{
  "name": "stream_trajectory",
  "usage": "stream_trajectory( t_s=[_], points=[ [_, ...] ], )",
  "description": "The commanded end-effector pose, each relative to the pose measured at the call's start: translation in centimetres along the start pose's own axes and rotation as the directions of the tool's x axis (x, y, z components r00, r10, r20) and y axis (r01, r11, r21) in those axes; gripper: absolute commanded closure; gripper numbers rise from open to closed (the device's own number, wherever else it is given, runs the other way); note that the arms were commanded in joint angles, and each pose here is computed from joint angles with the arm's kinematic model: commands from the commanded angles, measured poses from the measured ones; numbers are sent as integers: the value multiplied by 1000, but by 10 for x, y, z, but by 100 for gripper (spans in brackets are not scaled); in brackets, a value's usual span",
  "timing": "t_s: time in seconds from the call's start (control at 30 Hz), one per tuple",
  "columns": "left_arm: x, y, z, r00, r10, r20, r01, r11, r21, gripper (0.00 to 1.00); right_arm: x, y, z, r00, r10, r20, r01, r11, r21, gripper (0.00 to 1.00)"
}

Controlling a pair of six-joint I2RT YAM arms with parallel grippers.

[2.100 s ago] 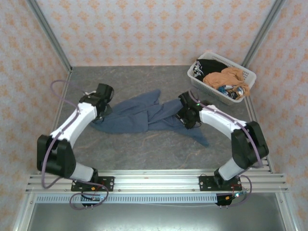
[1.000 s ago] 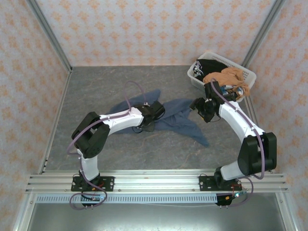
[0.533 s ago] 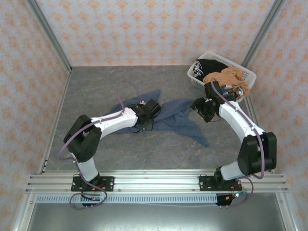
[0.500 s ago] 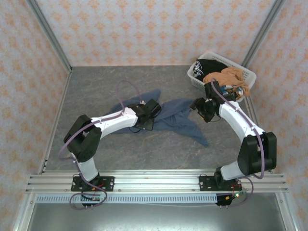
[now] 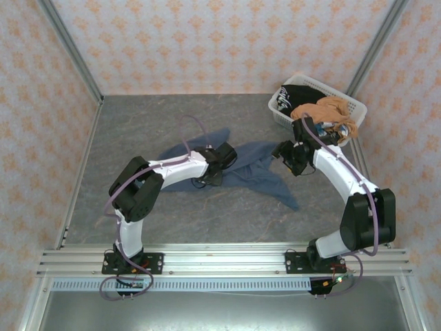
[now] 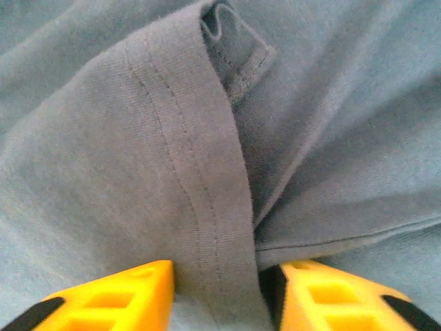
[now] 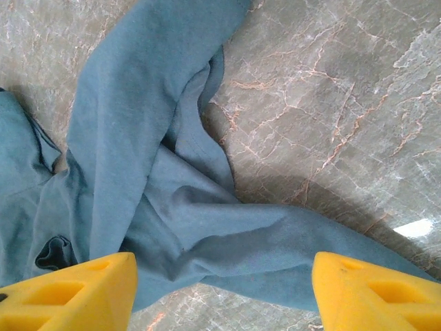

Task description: Fold and stack the t-shirts

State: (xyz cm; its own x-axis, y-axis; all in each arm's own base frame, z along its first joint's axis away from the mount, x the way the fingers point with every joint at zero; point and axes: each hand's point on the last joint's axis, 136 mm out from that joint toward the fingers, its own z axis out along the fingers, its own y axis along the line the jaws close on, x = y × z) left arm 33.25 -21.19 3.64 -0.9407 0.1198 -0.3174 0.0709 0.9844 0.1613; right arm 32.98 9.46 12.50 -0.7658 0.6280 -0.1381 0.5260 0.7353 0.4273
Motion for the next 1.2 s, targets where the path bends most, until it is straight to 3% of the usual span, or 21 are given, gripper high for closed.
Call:
stream_trajectory(
  t_s=[0.0, 0.1, 0.13, 0.33, 0.47, 0.6, 0.73, 0.87, 1.17],
  points=[
    [-6, 26, -15, 999, 14, 44, -10, 997, -80, 81, -2, -3, -2, 1000, 3, 13, -3, 1000, 3, 32],
    [-7, 39, -27, 997, 6, 74, 1, 996, -94, 99, -9, -5, 0, 1000, 9, 23, -10, 1000, 15, 33],
    [-7, 43, -32, 997, 6, 82, 2, 995, -103, 100, -11, -5, 1, 1000, 15, 27, -16, 1000, 21, 34],
    [-1, 79, -82, 984, -37, 176, 58, 991, -119, 100, -40, -1, 0, 993, 75, 96, -80, 996, 48, 35],
    [9, 89, -103, 978, -64, 200, 76, 996, -55, 100, -50, 12, 15, 985, 150, 87, -152, 988, 19, 36],
    [19, 87, -99, 981, -82, 175, 82, 997, 7, 100, -51, 23, 44, 973, 224, 57, -224, 975, -6, 39],
    [32, 88, -88, 984, -107, 140, 106, 994, 12, 100, -61, 17, 67, 960, 261, 96, -266, 963, 43, 41],
    [41, 94, -88, 981, -141, 136, 141, 990, 10, 100, -80, 9, 78, 956, 239, 169, -258, 961, 103, 48],
    [45, 114, -97, 968, -195, 158, 199, 980, -12, 100, -82, -2, 111, 958, 252, 134, -272, 949, 157, 56]
  ],
)
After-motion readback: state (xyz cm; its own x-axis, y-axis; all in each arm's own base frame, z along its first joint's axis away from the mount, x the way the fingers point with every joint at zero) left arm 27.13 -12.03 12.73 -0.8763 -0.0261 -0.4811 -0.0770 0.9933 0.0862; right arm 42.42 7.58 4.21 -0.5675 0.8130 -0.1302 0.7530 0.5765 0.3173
